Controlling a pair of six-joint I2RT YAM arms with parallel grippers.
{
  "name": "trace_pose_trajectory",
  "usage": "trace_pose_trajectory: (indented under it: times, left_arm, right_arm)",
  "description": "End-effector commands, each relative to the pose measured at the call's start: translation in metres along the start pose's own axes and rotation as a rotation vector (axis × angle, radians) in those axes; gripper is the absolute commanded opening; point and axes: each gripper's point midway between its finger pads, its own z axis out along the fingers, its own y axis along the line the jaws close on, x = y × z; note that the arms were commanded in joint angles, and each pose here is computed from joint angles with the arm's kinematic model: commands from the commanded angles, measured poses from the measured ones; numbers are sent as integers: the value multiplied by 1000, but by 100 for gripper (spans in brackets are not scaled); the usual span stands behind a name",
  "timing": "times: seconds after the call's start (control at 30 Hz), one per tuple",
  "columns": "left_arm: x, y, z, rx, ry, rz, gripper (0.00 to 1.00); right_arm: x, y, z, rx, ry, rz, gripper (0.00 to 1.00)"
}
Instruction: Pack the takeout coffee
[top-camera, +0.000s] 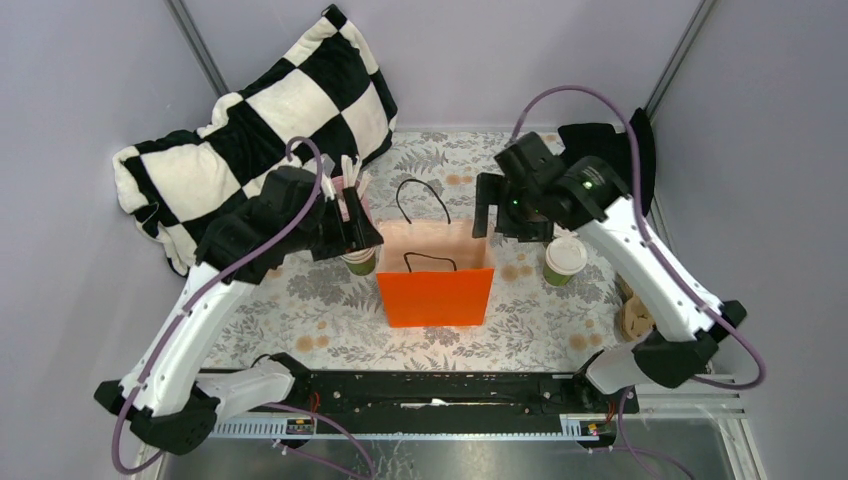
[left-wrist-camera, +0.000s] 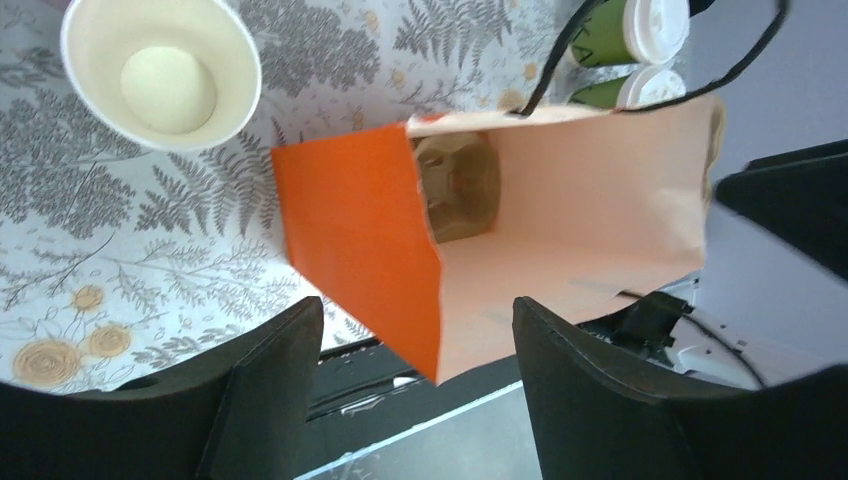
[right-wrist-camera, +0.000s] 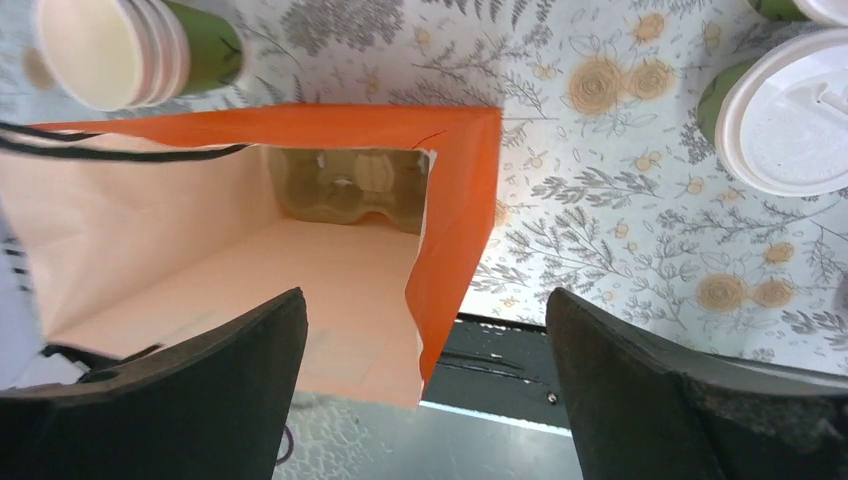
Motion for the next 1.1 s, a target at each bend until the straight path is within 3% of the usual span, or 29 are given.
trace_pose_trajectory:
  times: [0.0,0.13,0.27,0.47,0.6,0.8,0.97,1.07]
  left_arm:
    - [-19,-16,8,-18,-2,-32,73]
    - [-19,-17,18,-51,20,-21,71]
    - [-17,-21,25,-73,43,8,63]
    - [-16,-11,30,-156,50,58,49]
    - [-14,-11,34,-162,66,99,45]
    - [-14,-14,36,-154,73,134,42]
    - [-12,-15,37,-135,86,153,41]
    - [-10,-17,37,-126,93,159,47]
  right_arm:
    - [8,-2,9,75,50,-34,90]
    - [12,-2,16,159,56,-105,86]
    - [-11,-1,1,151,-45,-115,94]
    - [-50,-81,-29,318,-129,-30,100]
    - [-22,-146,-17,442,-23,18,100]
    - [35,-190,40,402,188,81,100]
    - [29,-194,69,391,192,36,100]
    - [24,-200,81,413,189,6,100]
